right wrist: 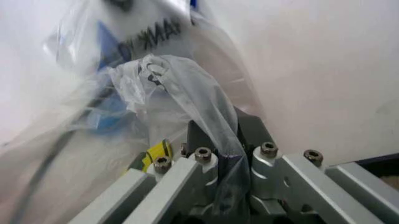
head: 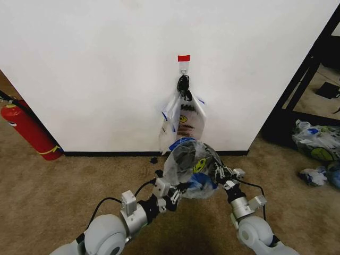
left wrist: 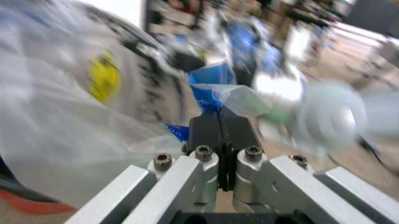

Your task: Pick up the garbage bag from the wall and place it over the trash bin.

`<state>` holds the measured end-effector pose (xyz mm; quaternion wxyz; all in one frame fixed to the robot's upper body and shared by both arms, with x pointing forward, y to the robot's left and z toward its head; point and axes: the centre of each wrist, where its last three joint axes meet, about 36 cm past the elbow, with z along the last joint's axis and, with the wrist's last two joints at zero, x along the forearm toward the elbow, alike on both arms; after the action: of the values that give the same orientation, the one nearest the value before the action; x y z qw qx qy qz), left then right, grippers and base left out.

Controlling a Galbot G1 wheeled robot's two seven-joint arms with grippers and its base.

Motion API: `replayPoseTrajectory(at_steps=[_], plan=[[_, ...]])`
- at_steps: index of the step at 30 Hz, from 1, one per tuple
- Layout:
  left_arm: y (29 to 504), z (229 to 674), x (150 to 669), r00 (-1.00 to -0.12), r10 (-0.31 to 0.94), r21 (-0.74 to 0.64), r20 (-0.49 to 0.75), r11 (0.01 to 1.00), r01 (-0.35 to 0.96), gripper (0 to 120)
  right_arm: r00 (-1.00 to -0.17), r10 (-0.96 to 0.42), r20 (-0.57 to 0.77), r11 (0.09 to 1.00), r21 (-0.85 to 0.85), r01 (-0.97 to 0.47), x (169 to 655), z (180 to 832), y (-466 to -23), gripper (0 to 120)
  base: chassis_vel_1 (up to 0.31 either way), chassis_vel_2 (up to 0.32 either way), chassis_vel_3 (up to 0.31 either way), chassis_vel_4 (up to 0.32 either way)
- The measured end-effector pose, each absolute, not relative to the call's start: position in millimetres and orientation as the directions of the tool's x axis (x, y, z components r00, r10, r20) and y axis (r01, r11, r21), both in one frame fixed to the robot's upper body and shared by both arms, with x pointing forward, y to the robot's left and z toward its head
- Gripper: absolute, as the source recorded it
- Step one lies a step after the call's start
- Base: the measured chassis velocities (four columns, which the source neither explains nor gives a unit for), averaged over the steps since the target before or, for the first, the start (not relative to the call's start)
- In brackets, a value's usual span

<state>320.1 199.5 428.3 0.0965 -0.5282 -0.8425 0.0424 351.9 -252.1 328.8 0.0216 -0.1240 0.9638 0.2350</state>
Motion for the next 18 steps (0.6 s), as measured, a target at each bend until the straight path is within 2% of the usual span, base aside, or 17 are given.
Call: replayPoseTrajectory(at_steps=[3,5,11,18], plan=[[208.1,414.9,326.2,-0.342,0.927,-0.115,0.153,0.360,0.926,0,-0.971,-0.222,-0.092,0.838,0.492,-0.238,350.1,337.8,-248.3,1,0.000,0.000,0.000,0.000],[211.1,410.4,328.4,-0.330,0.928,-0.086,0.172,0.348,0.934,0,-0.971,-0.223,-0.091,0.832,0.501,-0.238,349.1,340.7,-247.7,1,0.000,0.000,0.000,0.000],[226.6,395.0,346.0,-0.378,0.891,0.090,0.253,0.367,0.926,0,-0.967,-0.244,-0.078,0.793,0.558,-0.245,338.6,364.6,-243.7,1,0.000,0.000,0.000,0.000],[244.3,382.1,363.1,-0.444,0.842,0.199,0.305,0.399,0.895,0,-0.964,-0.260,-0.051,0.777,0.582,-0.240,334.6,373.5,-243.7,1,0.000,0.000,0.000,0.000]])
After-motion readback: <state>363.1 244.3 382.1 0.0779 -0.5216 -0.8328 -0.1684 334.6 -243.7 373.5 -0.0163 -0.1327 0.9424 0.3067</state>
